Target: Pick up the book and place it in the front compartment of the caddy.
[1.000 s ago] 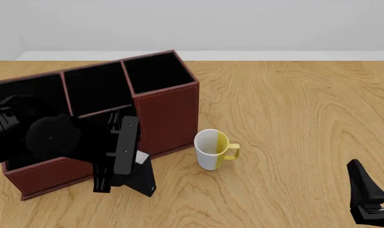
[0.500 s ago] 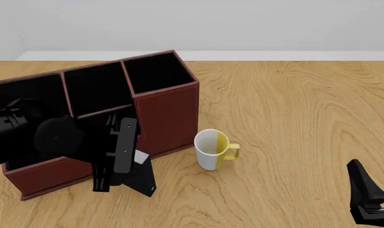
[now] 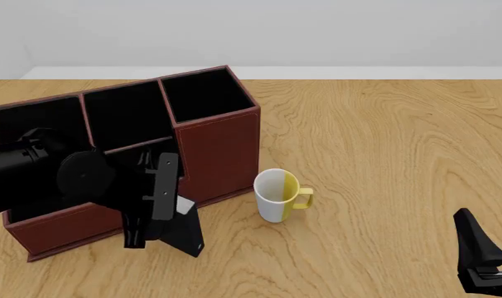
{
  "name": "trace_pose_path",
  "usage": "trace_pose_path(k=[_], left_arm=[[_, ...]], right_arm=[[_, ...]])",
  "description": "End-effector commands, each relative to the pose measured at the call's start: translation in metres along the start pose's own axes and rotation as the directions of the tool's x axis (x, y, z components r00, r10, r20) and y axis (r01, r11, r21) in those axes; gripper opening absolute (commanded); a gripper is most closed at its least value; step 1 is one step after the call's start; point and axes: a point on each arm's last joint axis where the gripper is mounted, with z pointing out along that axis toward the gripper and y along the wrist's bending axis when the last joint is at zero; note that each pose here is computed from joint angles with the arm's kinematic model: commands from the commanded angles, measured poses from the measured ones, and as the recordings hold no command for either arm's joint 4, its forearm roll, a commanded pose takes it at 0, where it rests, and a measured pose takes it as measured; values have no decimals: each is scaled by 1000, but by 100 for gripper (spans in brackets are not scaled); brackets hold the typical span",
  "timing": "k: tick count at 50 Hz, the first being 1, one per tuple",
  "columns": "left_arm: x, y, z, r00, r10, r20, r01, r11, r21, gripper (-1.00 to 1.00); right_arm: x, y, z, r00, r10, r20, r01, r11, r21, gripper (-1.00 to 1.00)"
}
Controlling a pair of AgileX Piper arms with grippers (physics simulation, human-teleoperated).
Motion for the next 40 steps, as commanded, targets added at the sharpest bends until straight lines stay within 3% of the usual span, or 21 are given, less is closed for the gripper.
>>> trace_pose_path(k=[1,3,6,8,12,16,19,28,40], left_arm=[[-14,2,-1,998,-53,24,53,999,0,-100],[-13,1,-1,999,-43,24,43,999,1,-100],[-16,20,0,993,-116,19,117,993,-11,-100],[-12,24,3,992,-128,-3,128,992,6,-100],[-19,18,-5,993,-118,13,118,993,10,-100],[-42,-8,-29,991,-119,60,117,992,45,-100],[-36,0,-27,992,-118,50,116,993,31,-100],[-42,-9,-44,990,-124,63,121,992,47,-100],[-46,-6,-64,988,-141,70,138,989,48,-100]], right_arm=[[0,0,0,1000,0,0,0,1000,0,100],[0,0,0,1000,0,0,0,1000,0,100],[0,0,0,1000,0,0,0,1000,0,100],[0,0,0,1000,0,0,0,1000,0,100],[0,0,0,1000,0,0,0,1000,0,100],[0,0,0,1000,0,0,0,1000,0,100],[0,0,0,1000,0,0,0,1000,0,100],[0,0,0,1000,0,0,0,1000,0,100],[0,0,0,1000,0,0,0,1000,0,100]])
